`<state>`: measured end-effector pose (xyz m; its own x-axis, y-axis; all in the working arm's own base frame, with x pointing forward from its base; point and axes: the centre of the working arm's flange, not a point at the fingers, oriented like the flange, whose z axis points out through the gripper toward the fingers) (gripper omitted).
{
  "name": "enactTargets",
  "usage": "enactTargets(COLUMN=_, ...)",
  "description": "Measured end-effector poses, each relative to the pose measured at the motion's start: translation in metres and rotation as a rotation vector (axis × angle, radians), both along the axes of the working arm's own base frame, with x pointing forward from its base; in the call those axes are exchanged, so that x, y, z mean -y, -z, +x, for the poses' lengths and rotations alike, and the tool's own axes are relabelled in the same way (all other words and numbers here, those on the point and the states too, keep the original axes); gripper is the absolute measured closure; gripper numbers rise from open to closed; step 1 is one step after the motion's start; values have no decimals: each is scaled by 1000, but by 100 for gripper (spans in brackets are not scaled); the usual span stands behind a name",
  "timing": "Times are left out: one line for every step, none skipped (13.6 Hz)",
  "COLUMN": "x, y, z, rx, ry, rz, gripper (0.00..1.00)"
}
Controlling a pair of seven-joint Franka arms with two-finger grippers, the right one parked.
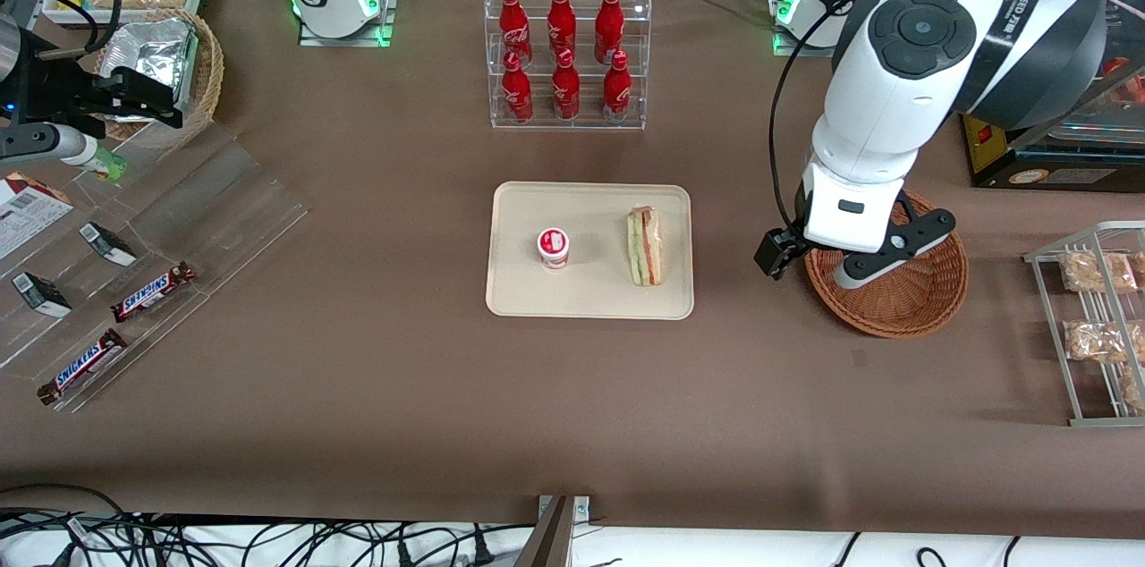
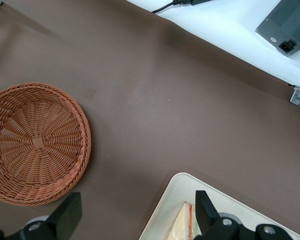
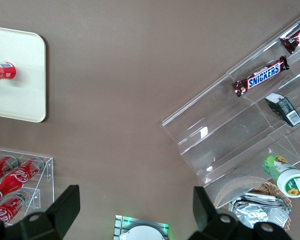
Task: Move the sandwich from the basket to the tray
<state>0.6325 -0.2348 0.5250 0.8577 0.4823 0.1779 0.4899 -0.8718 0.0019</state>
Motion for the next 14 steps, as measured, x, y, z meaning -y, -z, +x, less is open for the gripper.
enactTargets(x=-9, y=-4, z=1, rx=-13, ry=8, rz=-10, gripper=0)
enactTargets(x=-22, y=-10, z=3, rx=-23, ry=20, rz=-23, gripper=0)
enactTargets(x=-39, y=-21, z=5, rx=-25, ry=40, rz=-38, gripper=0)
enactTargets(x=-57, y=-34, z=5, rx=-30, ry=65, rz=-48, gripper=0)
enactTargets(x=-75, y=-46, z=4, rx=-39, ry=91, rz=-52, gripper=0)
enactTargets(x=-95, y=-57, z=1, rx=-49, ry=115, rz=-57, gripper=0)
enactTargets(x=-117, y=-66, z=-2, rx=-61, ry=146, rz=-64, gripper=0)
enactTargets(x=-141, y=-75, z=-6, rx=-75, ry=183, rz=-71, gripper=0)
enactTargets(x=-164, y=-84, z=-10, rx=-86, ry=220, rz=-75, gripper=0)
enactTargets(x=-184, y=-91, z=-16, rx=-97, ry=256, rz=-74, gripper=0)
enactTargets(x=-198, y=-97, z=-21, rx=-110, ry=293, rz=-68, gripper=0)
enactTargets(x=-206, y=-99, z=-25, rx=-122, ry=333, rz=-60, gripper=0)
enactTargets(x=-210, y=-101, z=-29, rx=-134, ry=385, rz=-53, gripper=0)
enactTargets(x=-214, y=-100, z=-32, rx=-143, ry=442, rz=-44, gripper=0)
